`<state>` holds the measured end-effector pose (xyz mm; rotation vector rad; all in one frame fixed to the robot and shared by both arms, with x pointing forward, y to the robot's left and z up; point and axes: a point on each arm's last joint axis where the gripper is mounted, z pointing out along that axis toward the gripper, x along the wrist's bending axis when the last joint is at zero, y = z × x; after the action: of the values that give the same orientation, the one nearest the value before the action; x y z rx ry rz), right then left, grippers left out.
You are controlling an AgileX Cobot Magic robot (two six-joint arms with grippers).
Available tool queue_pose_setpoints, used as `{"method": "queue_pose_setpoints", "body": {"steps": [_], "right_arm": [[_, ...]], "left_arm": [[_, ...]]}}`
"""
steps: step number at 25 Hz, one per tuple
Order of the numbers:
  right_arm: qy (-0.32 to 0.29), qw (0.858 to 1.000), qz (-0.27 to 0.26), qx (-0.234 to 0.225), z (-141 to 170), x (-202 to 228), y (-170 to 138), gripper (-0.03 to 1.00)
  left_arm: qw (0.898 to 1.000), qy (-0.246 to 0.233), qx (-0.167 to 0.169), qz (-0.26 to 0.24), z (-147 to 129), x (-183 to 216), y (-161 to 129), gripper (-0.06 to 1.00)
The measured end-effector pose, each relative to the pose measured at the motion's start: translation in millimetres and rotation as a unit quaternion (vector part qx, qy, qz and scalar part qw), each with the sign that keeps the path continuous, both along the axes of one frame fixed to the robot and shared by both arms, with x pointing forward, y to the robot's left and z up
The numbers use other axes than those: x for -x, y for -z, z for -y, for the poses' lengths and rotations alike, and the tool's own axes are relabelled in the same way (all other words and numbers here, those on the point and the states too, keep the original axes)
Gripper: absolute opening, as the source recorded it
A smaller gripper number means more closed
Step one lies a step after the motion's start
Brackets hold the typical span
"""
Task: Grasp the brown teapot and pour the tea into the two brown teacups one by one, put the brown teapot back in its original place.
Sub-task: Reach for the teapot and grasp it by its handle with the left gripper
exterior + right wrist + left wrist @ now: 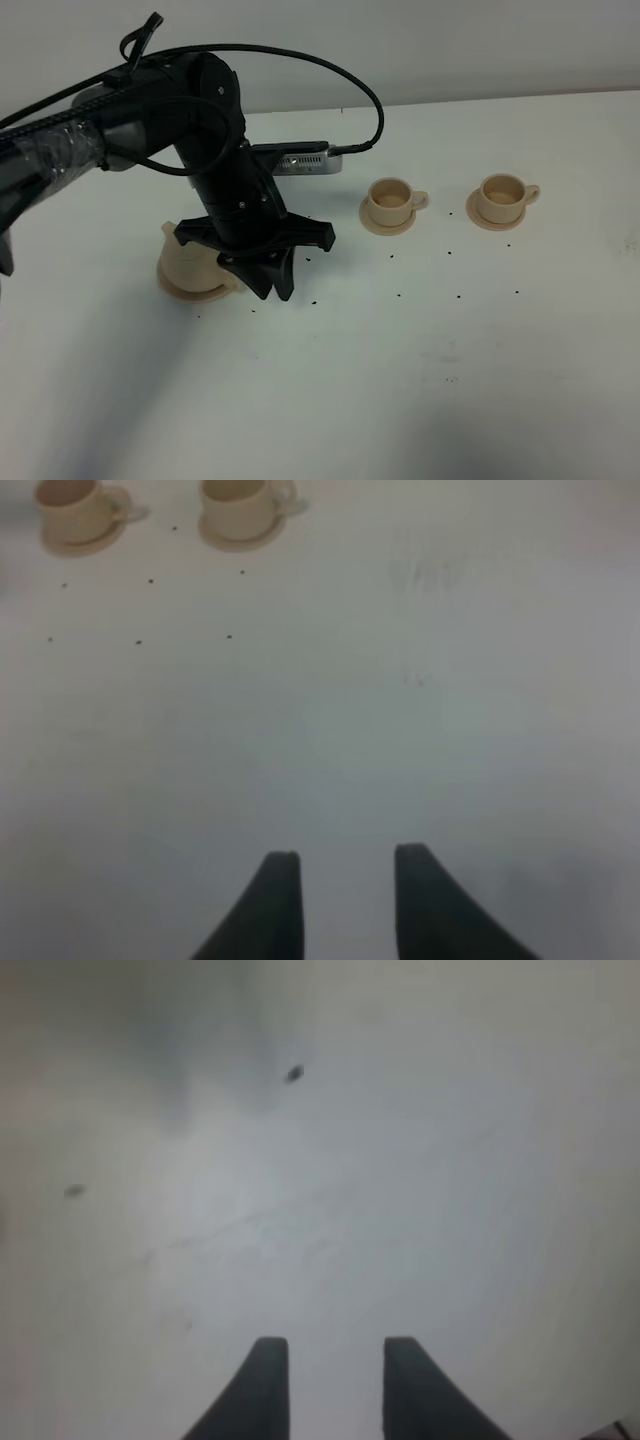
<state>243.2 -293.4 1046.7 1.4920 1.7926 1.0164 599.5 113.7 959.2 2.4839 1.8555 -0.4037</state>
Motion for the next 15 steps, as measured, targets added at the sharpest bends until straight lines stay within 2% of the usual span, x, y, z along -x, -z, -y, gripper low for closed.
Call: {"method": "queue_pose_setpoints", "body": {"steps": [5,8,15], "right_arm": [[0.000,1.000,0.000,0.000,0,0,0,0.24],[0.000,1.000,0.000,0.000,0,0,0,0.24],[0.000,1.000,0.000,0.000,0,0,0,0.24]], "left_arm": [[0.996,-0.083,0.013,0.030,2,-2,2,0.25],[0.991,-0.133,0.005,0.024,1,-1,8,0.25],[0.977,-0.204,-0.015,0.057,-3,-8,11,0.25]]}}
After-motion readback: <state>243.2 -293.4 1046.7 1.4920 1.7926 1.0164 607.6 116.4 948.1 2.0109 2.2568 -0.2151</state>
